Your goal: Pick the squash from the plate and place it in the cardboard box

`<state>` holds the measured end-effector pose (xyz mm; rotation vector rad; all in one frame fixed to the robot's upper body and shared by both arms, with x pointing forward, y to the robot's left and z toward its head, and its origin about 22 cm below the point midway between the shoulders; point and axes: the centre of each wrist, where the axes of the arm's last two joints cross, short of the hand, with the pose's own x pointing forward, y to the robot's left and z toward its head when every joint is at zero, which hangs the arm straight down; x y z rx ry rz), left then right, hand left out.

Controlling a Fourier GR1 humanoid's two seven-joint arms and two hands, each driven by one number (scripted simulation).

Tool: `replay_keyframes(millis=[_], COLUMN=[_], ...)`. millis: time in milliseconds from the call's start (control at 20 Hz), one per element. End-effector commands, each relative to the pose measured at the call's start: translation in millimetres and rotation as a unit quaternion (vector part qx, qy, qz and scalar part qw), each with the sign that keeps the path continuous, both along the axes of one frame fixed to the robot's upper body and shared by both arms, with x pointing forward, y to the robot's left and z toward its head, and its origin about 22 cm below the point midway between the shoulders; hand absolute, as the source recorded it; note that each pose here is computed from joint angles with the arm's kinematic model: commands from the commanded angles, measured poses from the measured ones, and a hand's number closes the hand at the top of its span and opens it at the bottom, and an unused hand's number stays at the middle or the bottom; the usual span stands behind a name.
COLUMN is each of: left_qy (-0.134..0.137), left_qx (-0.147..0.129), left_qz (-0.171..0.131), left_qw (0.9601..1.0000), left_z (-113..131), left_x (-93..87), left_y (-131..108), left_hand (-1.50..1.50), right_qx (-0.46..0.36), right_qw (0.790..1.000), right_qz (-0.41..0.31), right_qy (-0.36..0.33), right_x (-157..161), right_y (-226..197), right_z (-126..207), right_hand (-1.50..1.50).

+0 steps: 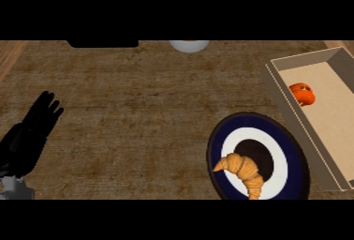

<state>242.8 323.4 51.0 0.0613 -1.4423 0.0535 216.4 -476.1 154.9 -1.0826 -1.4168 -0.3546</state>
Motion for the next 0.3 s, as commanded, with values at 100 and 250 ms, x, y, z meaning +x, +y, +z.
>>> replay_keyframes(millis=[100,250], left_qy=[0.007,-0.005], left_qx=[-0.008,0.002], left_qz=[-0.005,-0.004], left_qw=[0.9999,1.0], left_z=[-10.4,-7.2], left_x=[-11.2,5.1], left_y=[-4.3,-17.0], left_hand=[0.0,0.0], right_qx=[-0.007,-0.014], right_qw=[1.0,1.0], right_qz=[0.017,0.012], right_qy=[0.001,0.008], right_x=[-49.4,-38.1], right_y=[-18.2,-37.0], right_z=[-5.8,-4.6], right_hand=[-1.5,-1.5])
